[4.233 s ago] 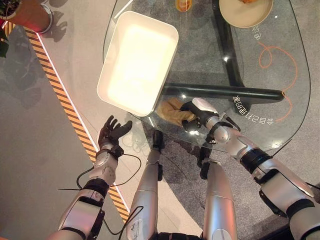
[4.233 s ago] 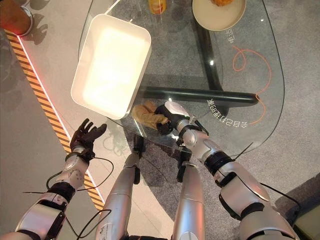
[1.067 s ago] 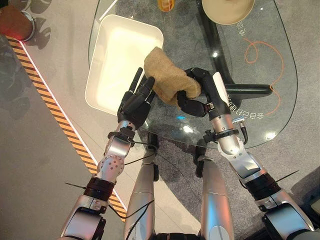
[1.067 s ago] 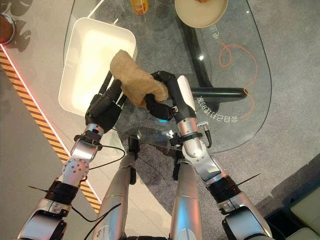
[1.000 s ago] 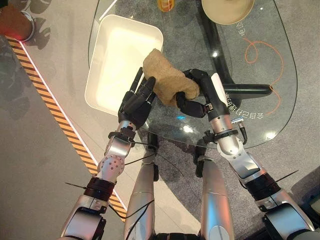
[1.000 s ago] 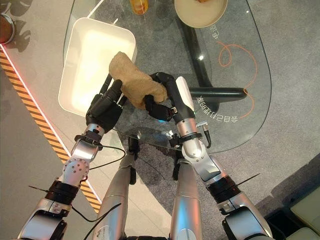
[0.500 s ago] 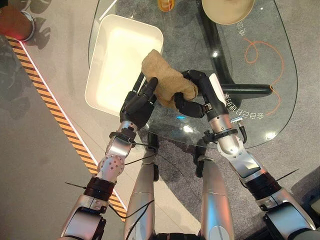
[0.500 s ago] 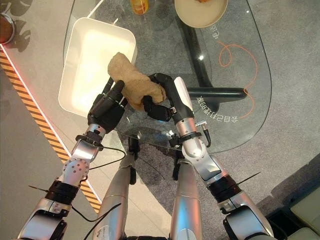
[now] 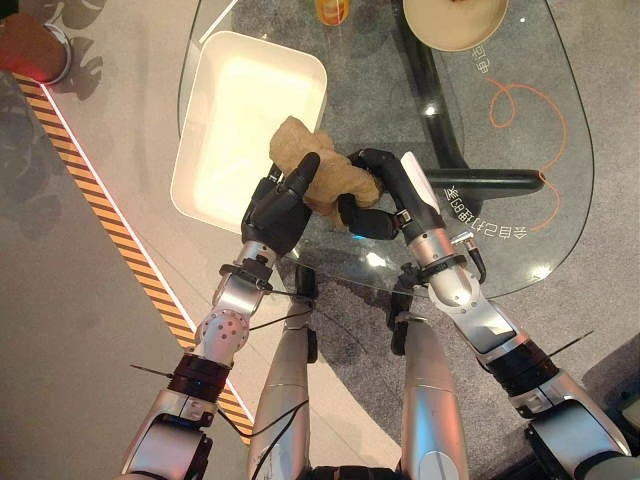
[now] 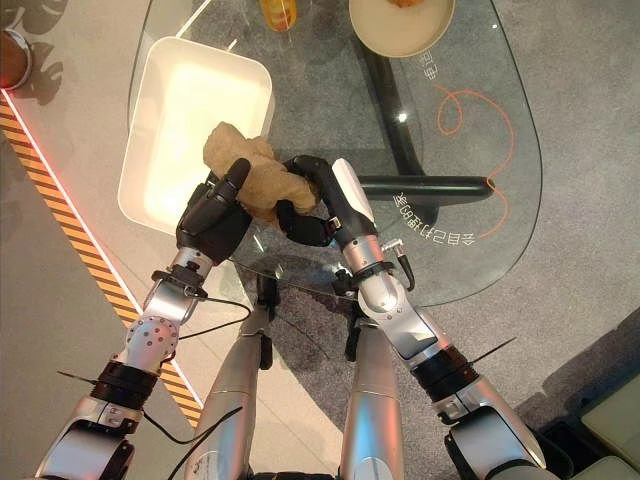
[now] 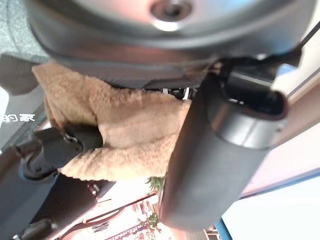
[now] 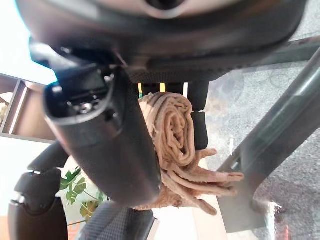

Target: Wipe the table with a cloth and put it in the basket.

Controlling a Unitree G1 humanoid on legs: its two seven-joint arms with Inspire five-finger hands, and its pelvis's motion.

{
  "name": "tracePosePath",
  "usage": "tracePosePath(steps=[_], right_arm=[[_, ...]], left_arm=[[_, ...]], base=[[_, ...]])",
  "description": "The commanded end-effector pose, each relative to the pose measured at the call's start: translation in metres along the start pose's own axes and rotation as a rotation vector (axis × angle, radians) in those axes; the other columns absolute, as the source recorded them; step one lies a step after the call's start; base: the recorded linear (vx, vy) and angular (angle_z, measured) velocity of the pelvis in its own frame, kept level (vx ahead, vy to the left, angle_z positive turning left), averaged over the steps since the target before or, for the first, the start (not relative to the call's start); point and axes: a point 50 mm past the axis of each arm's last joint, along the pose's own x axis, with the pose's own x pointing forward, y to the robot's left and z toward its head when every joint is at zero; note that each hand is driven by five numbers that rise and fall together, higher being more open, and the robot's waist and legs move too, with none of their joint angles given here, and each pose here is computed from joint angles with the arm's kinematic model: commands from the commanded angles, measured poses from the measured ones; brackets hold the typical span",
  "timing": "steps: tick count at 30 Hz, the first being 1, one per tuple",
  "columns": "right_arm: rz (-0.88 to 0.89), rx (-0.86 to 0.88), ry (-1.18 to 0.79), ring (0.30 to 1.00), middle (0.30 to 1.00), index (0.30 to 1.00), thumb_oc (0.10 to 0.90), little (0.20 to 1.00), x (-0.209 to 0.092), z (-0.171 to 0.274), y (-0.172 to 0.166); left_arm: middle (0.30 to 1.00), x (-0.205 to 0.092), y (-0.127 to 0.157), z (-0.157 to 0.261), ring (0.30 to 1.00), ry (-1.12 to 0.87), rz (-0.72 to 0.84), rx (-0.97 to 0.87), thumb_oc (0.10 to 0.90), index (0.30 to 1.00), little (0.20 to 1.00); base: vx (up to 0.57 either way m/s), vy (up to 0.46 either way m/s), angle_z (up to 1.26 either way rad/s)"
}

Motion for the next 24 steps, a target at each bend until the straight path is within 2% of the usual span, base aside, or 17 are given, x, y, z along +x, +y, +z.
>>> tracePosePath(steps=[1,4,5,6,7,8,23,24], right_arm=[[-0.001,0.037,-0.381,0.300,0.300,0.300,0.100,0.200,0.022,0.079,-0.005],[0.004,0.032,-0.381,0.300,0.300,0.300,0.100,0.200,0.022,0.080,-0.005],[0.003,0.031,-0.383,0.300,0.300,0.300,0.100,0.200,0.023,0.080,-0.005],[0.001,0.031,-0.383,0.300,0.300,0.300,0.100,0.200,0.023,0.079,-0.005],[0.001,0.031,-0.383,0.300,0.300,0.300,0.100,0.200,0.023,0.079,-0.005],[-0.001,0.031,-0.382,0.300,0.300,0.300,0.100,0.200,0.023,0.079,-0.005],[-0.023,0.037,-0.372,0.302,0.302,0.302,0.103,0.203,0.022,0.077,-0.005],[-0.023,0.038,-0.372,0.425,0.425,0.425,0.245,0.345,0.022,0.077,-0.006]], left_arm=[[0.900,0.023,-0.062,0.021,0.900,-0.100,-0.336,0.007,0.800,0.900,0.900],[0.900,0.023,-0.062,0.022,0.900,-0.117,-0.324,0.022,0.800,0.900,0.900],[0.832,0.023,-0.062,0.025,0.832,-0.134,-0.324,0.027,0.720,0.832,0.820],[0.512,0.023,-0.062,0.026,0.512,-0.146,-0.319,0.032,0.347,0.512,0.447],[0.462,0.023,-0.062,0.027,0.462,-0.154,-0.316,0.036,0.289,0.462,0.389],[0.300,0.023,-0.061,0.029,0.300,-0.179,-0.309,0.041,0.100,0.300,0.200],[0.300,0.012,-0.059,0.054,0.300,-0.465,-0.198,0.094,0.100,0.300,0.200],[0.300,0.012,-0.059,0.055,0.300,-0.471,-0.196,0.096,0.100,0.300,0.200]], base=[[0.00,0.000,0.00],[0.00,0.000,0.00],[0.00,0.000,0.00],[0.00,0.000,0.00],[0.00,0.000,0.00],[0.00,0.000,0.00],[0.00,0.000,0.00],[0.00,0.000,0.00]])
